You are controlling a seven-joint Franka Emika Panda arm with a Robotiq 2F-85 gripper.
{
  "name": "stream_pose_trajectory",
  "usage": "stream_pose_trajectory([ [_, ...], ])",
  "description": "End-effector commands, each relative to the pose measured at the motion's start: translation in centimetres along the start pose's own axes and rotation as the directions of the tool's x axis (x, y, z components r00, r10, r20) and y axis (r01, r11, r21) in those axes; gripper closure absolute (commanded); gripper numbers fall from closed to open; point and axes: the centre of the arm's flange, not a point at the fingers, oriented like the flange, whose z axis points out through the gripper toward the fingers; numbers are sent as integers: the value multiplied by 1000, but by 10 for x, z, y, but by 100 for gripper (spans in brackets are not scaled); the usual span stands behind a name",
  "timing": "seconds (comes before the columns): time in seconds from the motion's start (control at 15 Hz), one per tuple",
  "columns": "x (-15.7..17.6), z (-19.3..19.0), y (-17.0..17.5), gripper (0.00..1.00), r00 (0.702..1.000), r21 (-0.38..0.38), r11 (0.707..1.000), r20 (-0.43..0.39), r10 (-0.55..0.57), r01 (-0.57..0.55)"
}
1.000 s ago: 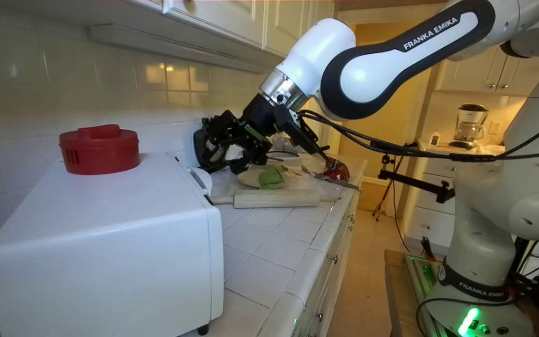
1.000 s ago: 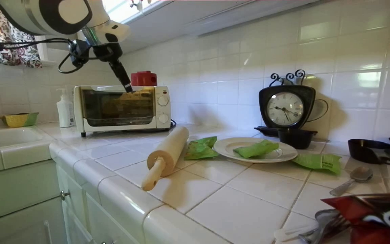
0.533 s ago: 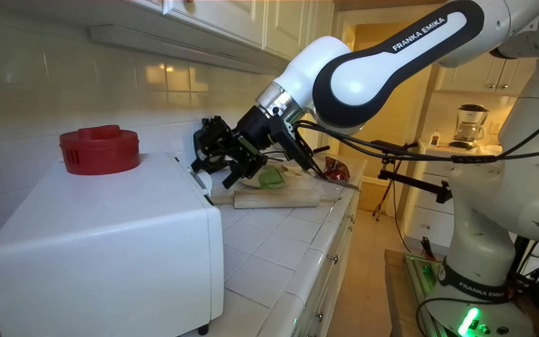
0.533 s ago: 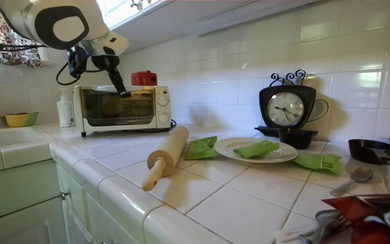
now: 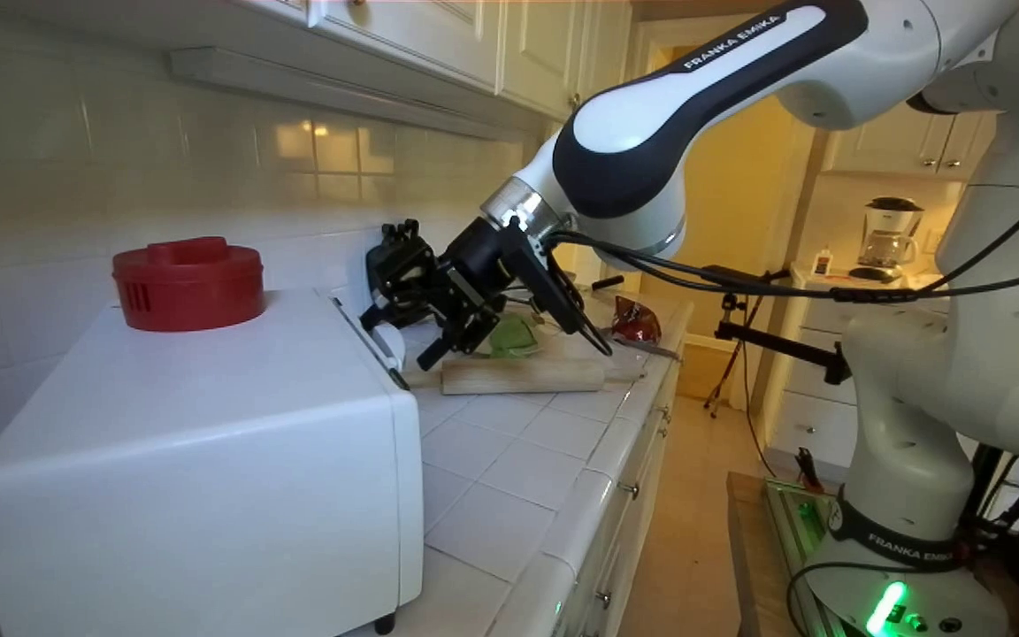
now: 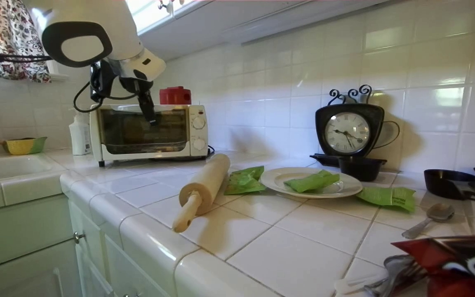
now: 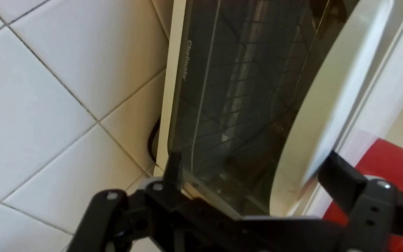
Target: Open the oven and put the green packet into it
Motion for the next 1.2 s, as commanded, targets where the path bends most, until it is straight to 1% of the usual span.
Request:
stream_pose_trajectory([
  [0.0,-12,-11,24,0,996,21,996,23,88,-89],
  [0.2,-26,-20,44,0,983,42,982,33,181,-182],
  [0.27,-28,-19,51,0,977,51,976,47,209,-211],
  [0.67,-44,-25,94,0,929,99,924,85,361,-368],
  [0.8,-47,-25,109,0,913,119,906,98,397,-407],
  [1.13,-51,-21,137,0,888,159,875,133,440,-457],
])
